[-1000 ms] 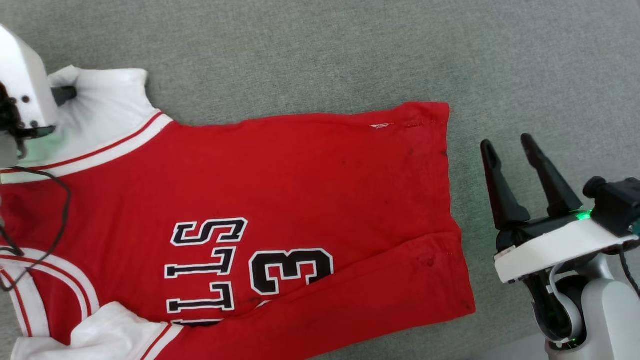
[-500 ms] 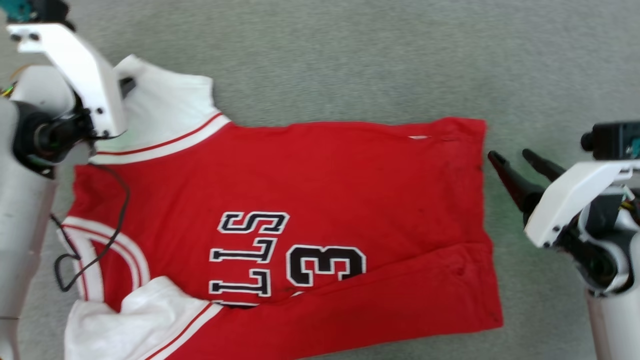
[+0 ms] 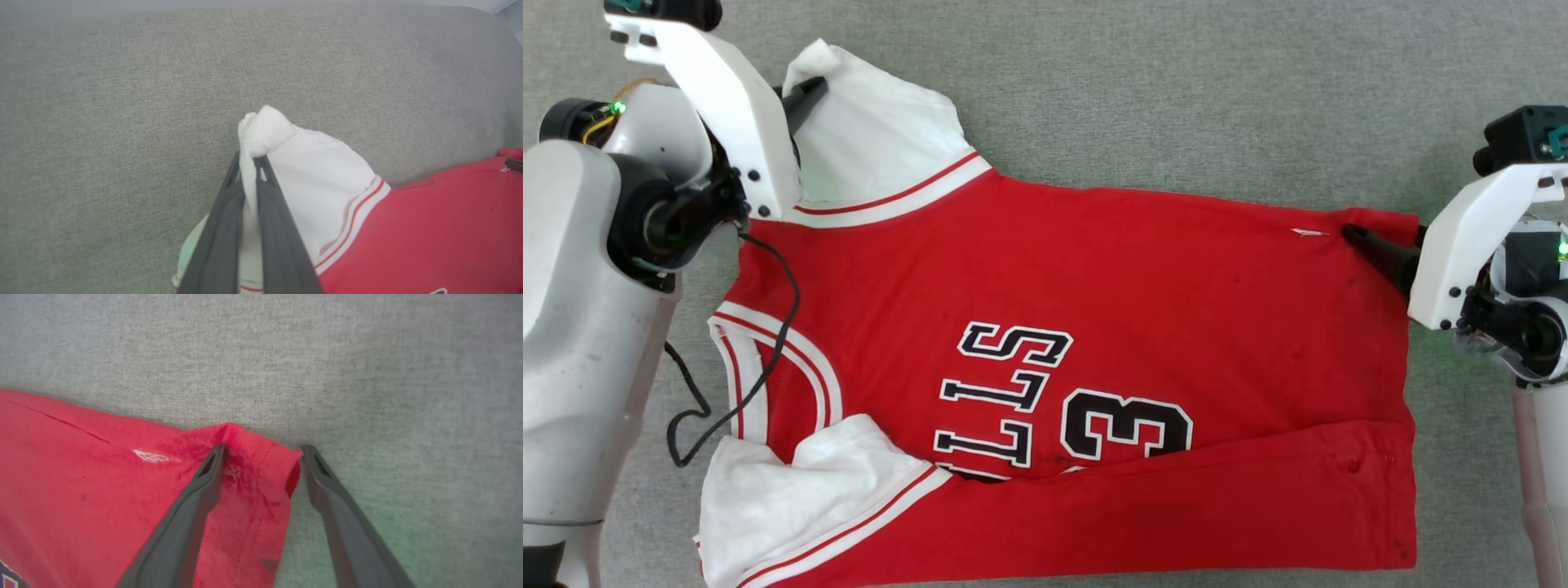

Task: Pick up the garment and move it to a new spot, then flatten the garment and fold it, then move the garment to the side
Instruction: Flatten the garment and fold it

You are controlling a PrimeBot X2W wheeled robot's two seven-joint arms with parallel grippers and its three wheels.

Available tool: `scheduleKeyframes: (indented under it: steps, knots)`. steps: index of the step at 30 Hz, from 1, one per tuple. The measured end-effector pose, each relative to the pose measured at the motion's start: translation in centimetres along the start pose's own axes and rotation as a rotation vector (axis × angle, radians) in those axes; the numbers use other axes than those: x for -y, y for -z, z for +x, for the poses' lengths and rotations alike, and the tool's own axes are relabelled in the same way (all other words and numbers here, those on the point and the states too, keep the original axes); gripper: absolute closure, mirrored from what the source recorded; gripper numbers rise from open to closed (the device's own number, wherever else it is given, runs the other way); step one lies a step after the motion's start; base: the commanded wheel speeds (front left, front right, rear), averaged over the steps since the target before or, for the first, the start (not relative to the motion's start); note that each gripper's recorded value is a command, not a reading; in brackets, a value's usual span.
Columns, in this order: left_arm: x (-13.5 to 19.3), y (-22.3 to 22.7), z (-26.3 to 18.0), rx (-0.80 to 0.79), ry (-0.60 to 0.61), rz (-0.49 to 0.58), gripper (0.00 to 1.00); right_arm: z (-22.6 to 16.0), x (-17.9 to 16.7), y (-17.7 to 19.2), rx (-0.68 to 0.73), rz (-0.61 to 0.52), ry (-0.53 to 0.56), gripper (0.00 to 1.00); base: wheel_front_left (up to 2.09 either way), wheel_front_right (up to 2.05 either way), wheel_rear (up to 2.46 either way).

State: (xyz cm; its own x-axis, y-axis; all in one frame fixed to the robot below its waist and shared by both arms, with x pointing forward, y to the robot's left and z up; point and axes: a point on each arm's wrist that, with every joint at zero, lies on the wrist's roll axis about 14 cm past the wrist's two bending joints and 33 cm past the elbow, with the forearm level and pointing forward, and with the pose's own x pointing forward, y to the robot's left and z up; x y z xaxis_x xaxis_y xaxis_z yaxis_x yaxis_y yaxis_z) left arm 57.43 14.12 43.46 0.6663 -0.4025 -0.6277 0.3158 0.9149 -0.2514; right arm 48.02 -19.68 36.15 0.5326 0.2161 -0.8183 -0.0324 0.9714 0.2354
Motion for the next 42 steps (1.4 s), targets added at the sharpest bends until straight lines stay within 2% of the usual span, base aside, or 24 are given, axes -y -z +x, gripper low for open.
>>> scheduleKeyframes:
  steps: [1,2,3,7,10,15,20,27,31,36,37,38,39,40,42]
  knots:
    - [-0.1,0.1,-0.1,-0.001,-0.002,0.0,1.0,0.1,-0.1,0.0,-0.007,-0.001,-0.002,0.56,0.0,0.0,0.0]
    - [-0.2,0.2,-0.2,0.003,-0.004,-0.001,1.0,0.2,-0.2,0.0,-0.017,-0.001,-0.004,0.84,0.0,0.0,0.0]
    - [-0.3,0.2,-0.3,0.006,-0.006,-0.005,1.0,0.3,-0.2,0.0,-0.023,-0.002,-0.005,1.0,0.0,0.0,0.0]
    - [-0.5,0.4,-0.7,0.019,-0.009,-0.019,1.0,0.1,-0.7,-0.3,-0.007,-0.012,-0.013,1.0,0.0,0.0,0.0]
    - [-0.4,0.4,-1.4,0.044,-0.003,-0.047,1.0,-0.8,-0.9,-1.6,0.057,-0.043,-0.007,1.0,0.0,0.0,0.0]
    - [0.0,0.3,-3.7,0.116,-0.001,-0.078,1.0,-3.6,-1.4,-4.2,0.201,-0.085,-0.006,1.0,0.0,0.0,0.0]
    - [0.3,0.7,-7.3,0.223,-0.022,-0.111,1.0,-6.5,-2.1,-3.9,0.281,-0.092,-0.019,1.0,0.0,0.0,0.0]
    - [0.8,5.3,-12.1,0.289,-0.085,-0.19,1.0,-9.5,-2.3,-0.4,0.317,-0.06,-0.033,1.0,0.0,0.0,0.0]
    - [1.2,9.3,-13.5,0.292,-0.124,-0.285,1.0,-9.5,-2.8,2.6,0.287,-0.027,-0.057,1.0,0.0,0.0,0.0]
    - [1.4,15.4,-13.8,0.219,-0.175,-0.408,1.0,-8.8,-2.7,6.1,0.241,0.021,-0.064,1.0,0.0,0.0,0.0]
    - [1.8,16.5,-13.7,0.197,-0.173,-0.434,0.99,-8.7,-2.7,6.9,0.228,0.032,-0.065,0.79,0.0,0.0,0.0]
    - [2.2,17.5,-13.5,0.176,-0.167,-0.457,0.84,-8.5,-2.7,7.6,0.213,0.047,-0.069,0.53,0.0,0.0,0.0]
    - [2.5,18.4,-13.3,0.157,-0.166,-0.472,0.46,-8.3,-2.7,8.5,0.194,0.055,-0.069,0.0,0.0,0.0,0.0]
    - [2.8,19.0,-13.2,0.146,-0.159,-0.488,0.0,-8.3,-2.7,9.1,0.186,0.062,-0.068,0.0,0.0,0.0,0.0]
    - [2.6,19.4,-13.1,0.158,-0.168,-0.503,0.0,-8.2,-2.6,9.8,0.182,0.077,-0.069,0.0,0.0,0.0,0.0]
